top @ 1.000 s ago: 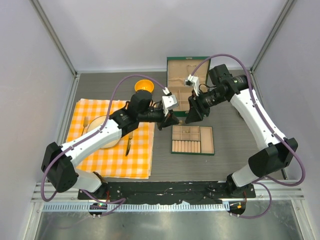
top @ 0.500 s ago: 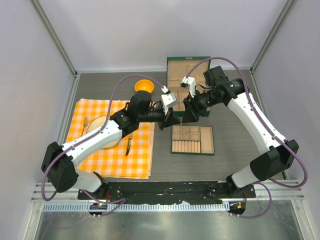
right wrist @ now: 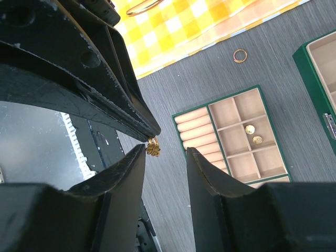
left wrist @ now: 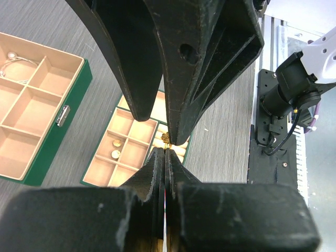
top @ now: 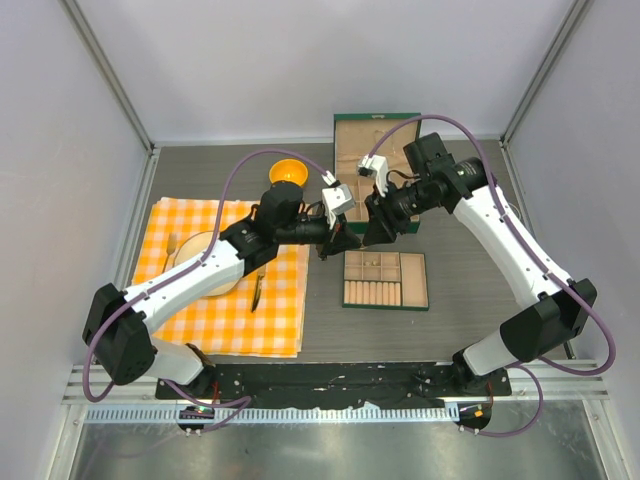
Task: Organize the mixed jewelry
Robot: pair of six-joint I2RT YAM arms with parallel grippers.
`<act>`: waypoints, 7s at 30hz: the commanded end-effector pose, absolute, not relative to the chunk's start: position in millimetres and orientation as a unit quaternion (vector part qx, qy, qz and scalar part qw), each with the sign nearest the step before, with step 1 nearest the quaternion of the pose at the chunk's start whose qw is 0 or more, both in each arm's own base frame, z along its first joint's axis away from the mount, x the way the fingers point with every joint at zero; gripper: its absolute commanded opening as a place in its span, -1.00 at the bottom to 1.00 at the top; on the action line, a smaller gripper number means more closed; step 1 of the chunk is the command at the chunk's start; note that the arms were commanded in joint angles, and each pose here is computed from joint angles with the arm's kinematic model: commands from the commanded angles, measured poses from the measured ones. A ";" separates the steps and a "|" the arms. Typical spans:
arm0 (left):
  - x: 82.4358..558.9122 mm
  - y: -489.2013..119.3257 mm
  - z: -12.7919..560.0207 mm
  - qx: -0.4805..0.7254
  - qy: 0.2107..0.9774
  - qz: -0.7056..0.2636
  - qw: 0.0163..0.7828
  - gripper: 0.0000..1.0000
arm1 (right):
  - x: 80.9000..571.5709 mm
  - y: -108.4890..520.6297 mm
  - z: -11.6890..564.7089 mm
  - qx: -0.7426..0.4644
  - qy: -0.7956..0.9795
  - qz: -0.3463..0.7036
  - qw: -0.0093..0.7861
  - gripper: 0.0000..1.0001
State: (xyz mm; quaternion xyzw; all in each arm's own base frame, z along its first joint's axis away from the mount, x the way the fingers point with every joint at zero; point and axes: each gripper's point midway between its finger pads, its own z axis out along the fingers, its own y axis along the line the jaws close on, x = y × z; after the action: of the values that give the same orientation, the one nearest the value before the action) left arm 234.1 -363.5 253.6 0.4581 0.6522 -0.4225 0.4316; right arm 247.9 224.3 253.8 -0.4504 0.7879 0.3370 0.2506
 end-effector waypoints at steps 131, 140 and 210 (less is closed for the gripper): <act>341.0 -210.5 229.4 0.253 0.790 -0.179 0.529 0.58 | 237.0 124.0 60.4 0.045 0.955 0.185 0.225 -0.99; 341.2 -210.5 228.0 0.254 0.790 -0.179 0.528 0.58 | 233.4 126.6 55.1 0.053 0.956 0.194 0.213 -0.98; 340.4 -219.7 220.9 0.260 0.789 -0.199 0.519 0.59 | 251.8 121.1 49.5 0.075 0.960 0.164 0.214 -0.99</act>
State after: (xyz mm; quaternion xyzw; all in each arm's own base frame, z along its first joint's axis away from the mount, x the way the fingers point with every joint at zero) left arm 335.1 -215.5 208.7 0.2633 0.8042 -0.1876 0.4987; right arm 232.8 125.8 40.9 0.0812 0.9629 0.1870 0.1768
